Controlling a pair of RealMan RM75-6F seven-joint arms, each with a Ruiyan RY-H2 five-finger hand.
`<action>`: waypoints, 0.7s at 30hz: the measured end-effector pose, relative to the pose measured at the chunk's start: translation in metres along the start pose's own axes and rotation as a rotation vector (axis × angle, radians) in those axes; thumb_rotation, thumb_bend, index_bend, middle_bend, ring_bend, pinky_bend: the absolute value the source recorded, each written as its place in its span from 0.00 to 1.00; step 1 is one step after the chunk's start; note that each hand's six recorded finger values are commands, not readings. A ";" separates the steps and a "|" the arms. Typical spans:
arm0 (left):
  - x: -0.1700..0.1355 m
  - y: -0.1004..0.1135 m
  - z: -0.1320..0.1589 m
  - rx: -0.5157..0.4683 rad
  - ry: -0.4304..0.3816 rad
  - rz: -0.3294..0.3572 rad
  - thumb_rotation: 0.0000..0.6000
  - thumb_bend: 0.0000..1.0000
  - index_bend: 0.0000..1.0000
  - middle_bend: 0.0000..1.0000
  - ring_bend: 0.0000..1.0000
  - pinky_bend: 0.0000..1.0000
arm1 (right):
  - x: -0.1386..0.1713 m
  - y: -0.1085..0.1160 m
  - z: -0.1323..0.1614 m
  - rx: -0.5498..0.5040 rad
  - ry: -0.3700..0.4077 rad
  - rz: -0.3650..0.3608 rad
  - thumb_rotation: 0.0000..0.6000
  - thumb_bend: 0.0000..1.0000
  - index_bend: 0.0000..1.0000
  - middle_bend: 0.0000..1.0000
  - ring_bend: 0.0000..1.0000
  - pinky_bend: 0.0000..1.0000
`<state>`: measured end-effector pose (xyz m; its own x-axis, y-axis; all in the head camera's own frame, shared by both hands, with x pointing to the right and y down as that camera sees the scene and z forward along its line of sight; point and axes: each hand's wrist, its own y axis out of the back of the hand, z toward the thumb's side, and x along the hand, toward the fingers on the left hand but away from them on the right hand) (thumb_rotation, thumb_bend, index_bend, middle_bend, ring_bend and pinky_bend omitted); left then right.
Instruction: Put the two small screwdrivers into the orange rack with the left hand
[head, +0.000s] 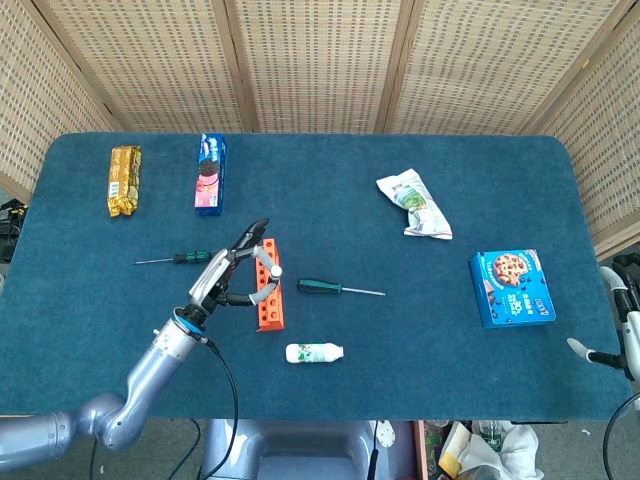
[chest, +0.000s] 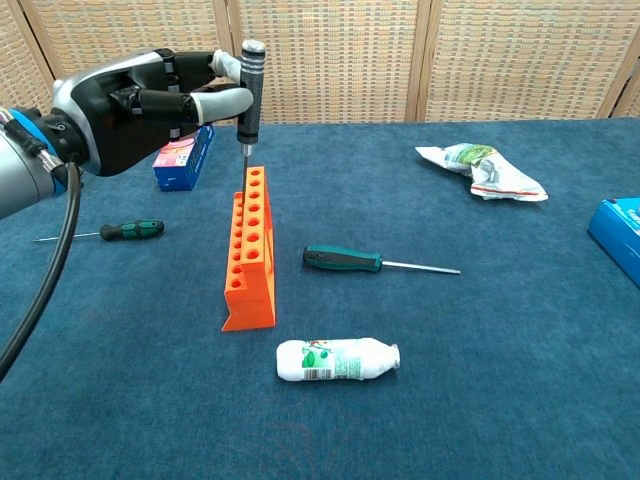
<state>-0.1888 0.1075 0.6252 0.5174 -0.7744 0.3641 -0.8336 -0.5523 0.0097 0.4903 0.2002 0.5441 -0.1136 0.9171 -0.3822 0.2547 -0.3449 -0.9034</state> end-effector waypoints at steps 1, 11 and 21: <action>0.001 -0.001 -0.001 0.002 0.000 -0.002 1.00 0.41 0.64 0.00 0.00 0.00 | 0.000 0.000 0.000 0.001 0.000 0.000 1.00 0.00 0.00 0.00 0.00 0.00; 0.005 -0.010 -0.005 -0.018 -0.001 -0.016 1.00 0.41 0.64 0.00 0.00 0.00 | -0.001 0.001 -0.002 0.000 -0.007 -0.002 1.00 0.00 0.00 0.00 0.00 0.00; 0.005 -0.009 -0.011 -0.021 0.009 -0.007 1.00 0.41 0.64 0.00 0.00 0.00 | -0.001 0.002 -0.002 -0.005 -0.006 -0.004 1.00 0.00 0.00 0.00 0.00 0.00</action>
<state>-0.1809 0.1121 0.6368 0.5218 -0.7675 0.3723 -0.8337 -0.5513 0.0320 0.4930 0.1990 0.5436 -0.1208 0.9171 -0.3799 0.2587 -0.3404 -0.9040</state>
